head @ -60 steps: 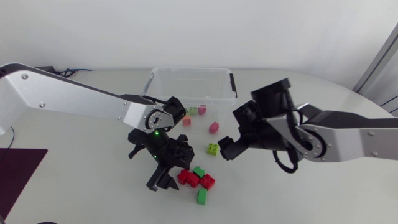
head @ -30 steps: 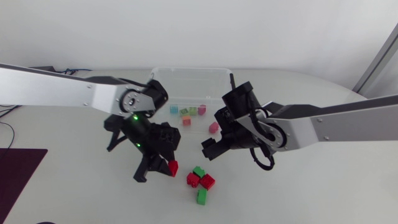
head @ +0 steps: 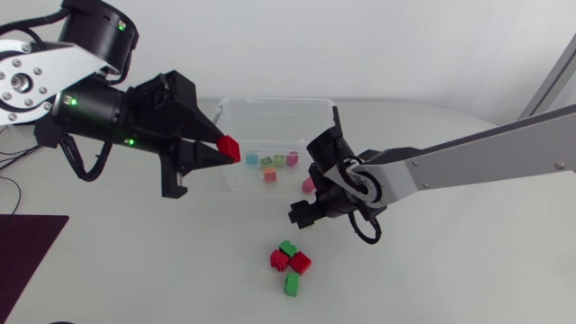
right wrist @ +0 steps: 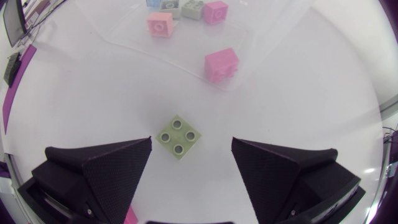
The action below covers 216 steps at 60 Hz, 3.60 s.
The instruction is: Pick up the duplo bricks and place them in the container
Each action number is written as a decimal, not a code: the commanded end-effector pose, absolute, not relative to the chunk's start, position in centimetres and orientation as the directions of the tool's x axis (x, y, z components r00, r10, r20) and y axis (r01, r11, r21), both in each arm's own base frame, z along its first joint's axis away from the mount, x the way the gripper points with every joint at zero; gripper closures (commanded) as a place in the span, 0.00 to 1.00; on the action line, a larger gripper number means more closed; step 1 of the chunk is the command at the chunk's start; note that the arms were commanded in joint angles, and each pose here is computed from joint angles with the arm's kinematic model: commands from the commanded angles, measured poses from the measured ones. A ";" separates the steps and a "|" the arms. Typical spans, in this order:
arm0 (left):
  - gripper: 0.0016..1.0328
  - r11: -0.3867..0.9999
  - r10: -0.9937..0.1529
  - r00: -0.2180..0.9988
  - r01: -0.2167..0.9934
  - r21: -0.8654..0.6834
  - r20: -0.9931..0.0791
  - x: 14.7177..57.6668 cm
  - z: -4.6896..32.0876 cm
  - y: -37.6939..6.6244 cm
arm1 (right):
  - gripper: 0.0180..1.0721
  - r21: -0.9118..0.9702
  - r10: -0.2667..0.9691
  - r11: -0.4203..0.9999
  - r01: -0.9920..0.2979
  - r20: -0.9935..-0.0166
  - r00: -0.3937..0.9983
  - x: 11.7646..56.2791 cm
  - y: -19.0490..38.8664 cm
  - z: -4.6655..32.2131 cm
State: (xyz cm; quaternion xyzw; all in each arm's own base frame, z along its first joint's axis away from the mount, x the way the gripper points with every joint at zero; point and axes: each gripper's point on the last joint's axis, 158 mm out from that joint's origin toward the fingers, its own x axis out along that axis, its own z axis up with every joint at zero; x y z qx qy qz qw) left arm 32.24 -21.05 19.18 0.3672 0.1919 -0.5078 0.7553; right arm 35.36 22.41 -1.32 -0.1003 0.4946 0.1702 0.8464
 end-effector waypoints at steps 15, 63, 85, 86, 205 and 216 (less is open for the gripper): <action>0.97 0.319 -0.663 0.471 0.881 0.350 -0.582 33.7 22.2 -22.0 | 0.13 0.116 0.307 0.902 -0.417 -0.850 0.428 34.8 23.8 1.5; 0.97 0.344 -0.659 0.503 0.863 0.370 -0.559 33.1 23.8 -21.7 | 0.05 -0.053 0.102 0.955 -0.290 -0.864 0.493 34.9 22.1 5.4; 0.97 0.598 -0.573 0.648 0.749 0.283 -0.502 43.7 23.0 -21.6 | 0.05 0.148 0.160 0.987 -0.071 -0.960 0.228 34.1 25.9 -0.7; 0.97 0.614 -0.565 0.658 0.738 0.279 -0.497 44.3 23.0 -21.5 | 0.05 0.142 0.153 0.987 -0.069 -0.964 0.216 34.0 25.9 -1.0; 0.04 0.417 -0.589 0.348 0.904 0.094 -0.729 30.1 13.1 -18.9 | 0.68 0.074 0.237 0.967 -0.242 -0.597 0.766 45.7 26.2 19.0; 0.04 0.364 -0.562 0.207 0.931 -0.014 -0.801 27.0 8.7 -22.1 | 0.65 0.036 0.224 0.966 -0.254 -0.601 0.767 48.9 27.3 17.3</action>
